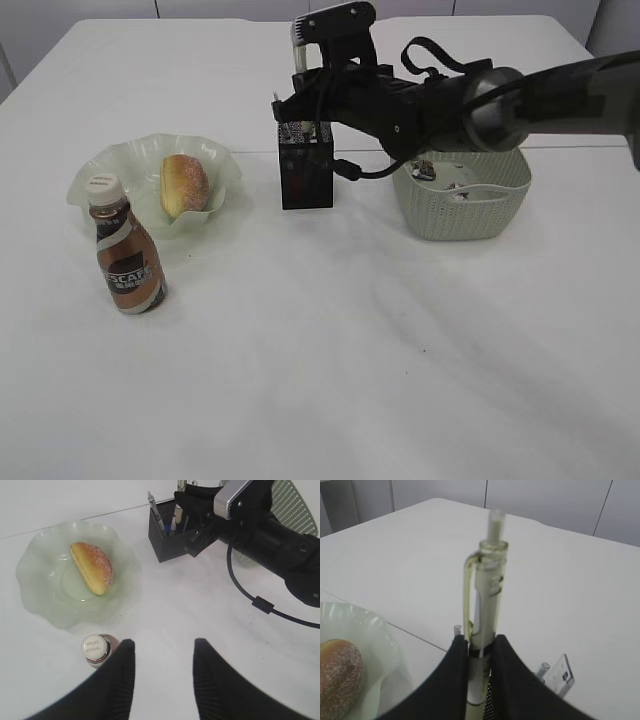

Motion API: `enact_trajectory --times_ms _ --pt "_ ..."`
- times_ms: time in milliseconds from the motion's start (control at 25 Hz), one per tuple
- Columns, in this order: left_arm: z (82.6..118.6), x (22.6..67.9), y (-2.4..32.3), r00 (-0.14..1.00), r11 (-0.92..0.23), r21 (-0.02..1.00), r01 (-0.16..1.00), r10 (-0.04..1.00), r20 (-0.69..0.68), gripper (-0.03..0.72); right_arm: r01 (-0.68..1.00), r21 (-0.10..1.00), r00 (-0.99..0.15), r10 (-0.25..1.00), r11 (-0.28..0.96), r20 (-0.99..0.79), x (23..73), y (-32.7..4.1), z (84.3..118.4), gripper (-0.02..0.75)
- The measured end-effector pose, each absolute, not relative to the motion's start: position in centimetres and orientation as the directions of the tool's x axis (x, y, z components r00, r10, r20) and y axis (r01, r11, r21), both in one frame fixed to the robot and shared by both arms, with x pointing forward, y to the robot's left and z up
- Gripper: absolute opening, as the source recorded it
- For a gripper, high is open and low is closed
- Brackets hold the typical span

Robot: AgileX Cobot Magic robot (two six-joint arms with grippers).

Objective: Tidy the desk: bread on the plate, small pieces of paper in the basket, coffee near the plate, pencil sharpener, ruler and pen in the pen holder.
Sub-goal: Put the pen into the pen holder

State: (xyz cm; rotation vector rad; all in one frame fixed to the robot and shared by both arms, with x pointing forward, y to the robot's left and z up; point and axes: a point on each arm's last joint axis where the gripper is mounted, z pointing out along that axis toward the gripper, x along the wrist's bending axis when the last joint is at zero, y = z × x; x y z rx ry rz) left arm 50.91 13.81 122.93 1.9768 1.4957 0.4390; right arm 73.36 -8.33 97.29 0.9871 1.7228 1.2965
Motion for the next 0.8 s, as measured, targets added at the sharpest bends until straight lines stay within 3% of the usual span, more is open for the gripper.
enact_trajectory --times_ms 600,720,800 --pt "122.5 51.3 13.6 0.304 -0.177 0.637 0.751 0.948 -0.096 0.290 0.196 0.964 -0.413 0.907 0.181 -0.086 73.4 -8.4 96.5 0.086" --pt "122.5 51.3 13.6 0.304 -0.177 0.637 0.751 0.948 -0.096 0.290 0.230 0.960 -0.402 0.914 0.157 -0.054 73.3 -8.5 96.3 0.153" --pt "122.5 51.3 13.6 0.304 -0.177 0.637 0.751 0.948 -0.096 0.290 0.254 0.956 -0.396 0.917 0.148 -0.037 73.3 -8.5 96.1 0.257"
